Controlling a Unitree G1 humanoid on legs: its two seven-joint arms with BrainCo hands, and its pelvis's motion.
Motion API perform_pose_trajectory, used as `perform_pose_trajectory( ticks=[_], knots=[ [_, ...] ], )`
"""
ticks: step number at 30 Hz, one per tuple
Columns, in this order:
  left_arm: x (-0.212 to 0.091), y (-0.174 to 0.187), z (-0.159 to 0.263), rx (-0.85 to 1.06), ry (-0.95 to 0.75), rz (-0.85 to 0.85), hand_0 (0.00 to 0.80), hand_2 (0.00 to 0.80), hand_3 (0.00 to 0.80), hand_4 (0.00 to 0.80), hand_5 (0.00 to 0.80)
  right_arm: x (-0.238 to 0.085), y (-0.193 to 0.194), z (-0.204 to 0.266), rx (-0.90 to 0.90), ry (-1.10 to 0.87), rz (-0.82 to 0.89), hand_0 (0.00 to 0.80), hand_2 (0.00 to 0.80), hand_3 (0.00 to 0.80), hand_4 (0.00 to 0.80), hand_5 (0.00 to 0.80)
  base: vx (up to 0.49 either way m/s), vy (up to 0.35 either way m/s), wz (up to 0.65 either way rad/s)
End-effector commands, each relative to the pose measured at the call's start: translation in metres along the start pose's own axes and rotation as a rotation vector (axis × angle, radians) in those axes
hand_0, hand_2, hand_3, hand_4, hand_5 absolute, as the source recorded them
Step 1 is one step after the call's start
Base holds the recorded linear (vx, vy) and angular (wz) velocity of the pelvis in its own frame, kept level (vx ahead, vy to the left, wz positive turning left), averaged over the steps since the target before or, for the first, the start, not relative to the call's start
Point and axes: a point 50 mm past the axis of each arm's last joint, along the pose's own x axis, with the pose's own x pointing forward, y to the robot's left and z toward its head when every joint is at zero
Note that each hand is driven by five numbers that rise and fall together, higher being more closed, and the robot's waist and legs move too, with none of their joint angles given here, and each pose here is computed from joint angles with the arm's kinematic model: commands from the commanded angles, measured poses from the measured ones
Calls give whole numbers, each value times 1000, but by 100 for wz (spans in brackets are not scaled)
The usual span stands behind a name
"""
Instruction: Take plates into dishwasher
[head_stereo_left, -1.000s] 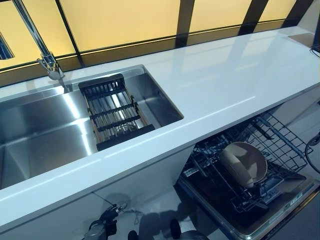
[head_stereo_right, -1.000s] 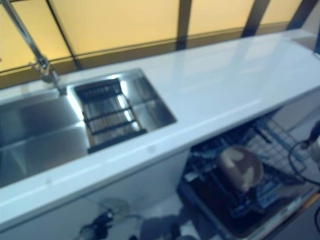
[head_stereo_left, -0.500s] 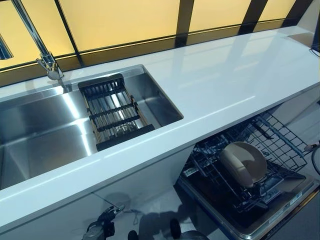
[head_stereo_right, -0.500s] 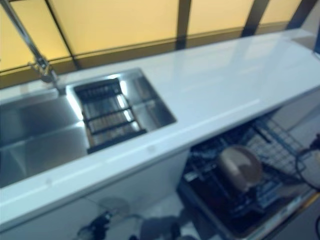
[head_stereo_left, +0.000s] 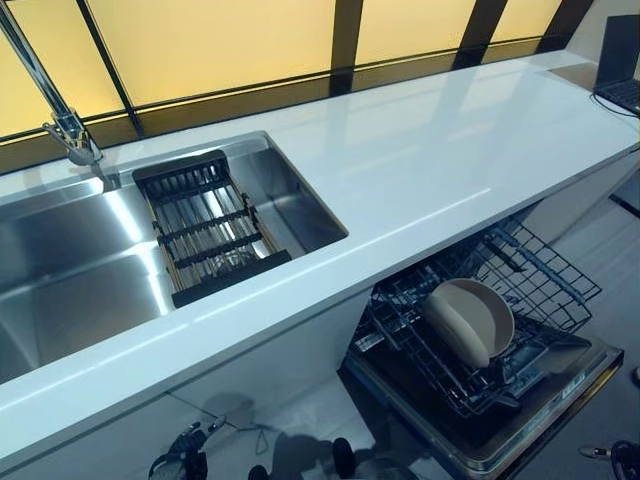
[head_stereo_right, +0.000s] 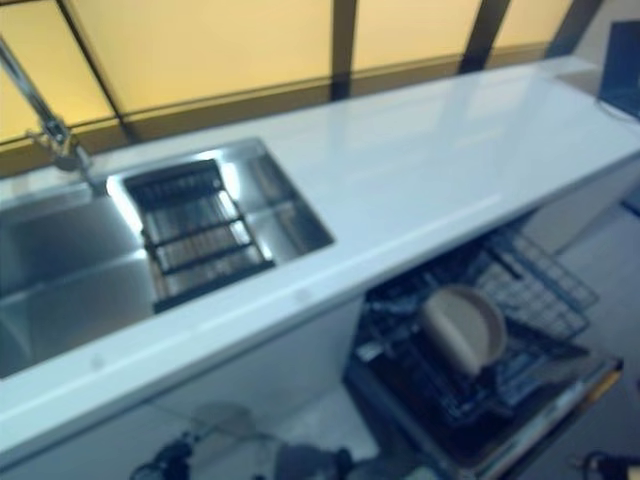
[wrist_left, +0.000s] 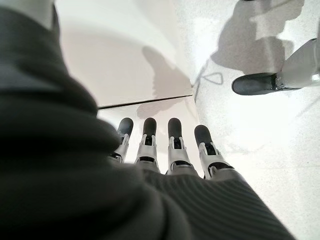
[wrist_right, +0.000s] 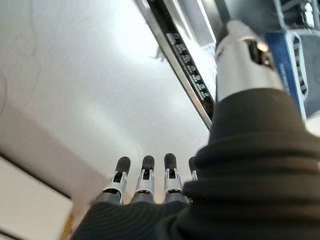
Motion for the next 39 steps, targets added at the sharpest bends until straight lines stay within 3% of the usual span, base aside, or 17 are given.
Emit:
perform_pose_trajectory(
  ticks=[1, 7, 15, 21, 26, 31, 39],
  knots=[
    [5, -10, 25, -11, -74, -10, 0, 0, 0, 0, 0, -8, -20, 24, 60, -85, -66, 0, 0, 0, 0, 0, -259, 135, -85],
    [10, -9, 49, 49, -86, -2, 0, 0, 0, 0, 0, 4, 12, 20, 240, -70, 10, 0, 0, 0, 0, 0, -425, 79, -1],
    [9, -10, 39, 239, -23, -89, 0, 0, 0, 0, 0, 10, 26, -13, 572, 2, 141, 0, 0, 0, 0, 0, -170, 67, 5],
    [3, 13, 15, 192, 49, -43, 0, 0, 0, 0, 0, 14, 49, -15, 546, -2, 208, 0, 0, 0, 0, 0, -211, -56, -71],
    [3, 24, 21, 171, 42, -22, 0, 0, 0, 0, 0, 19, 73, -15, 556, 4, 193, 0, 0, 0, 0, 0, -250, -267, -26],
    [6, 27, 43, 112, -16, 0, 0, 0, 0, 0, 0, 19, 104, 2, 580, 1, 200, 0, 0, 0, 0, 0, -285, -456, -21],
    [8, 7, 52, 54, -93, -69, 0, 0, 0, 0, 0, 19, 102, 0, 643, 13, 153, 0, 0, 0, 0, 0, -175, -224, -7]
  ],
)
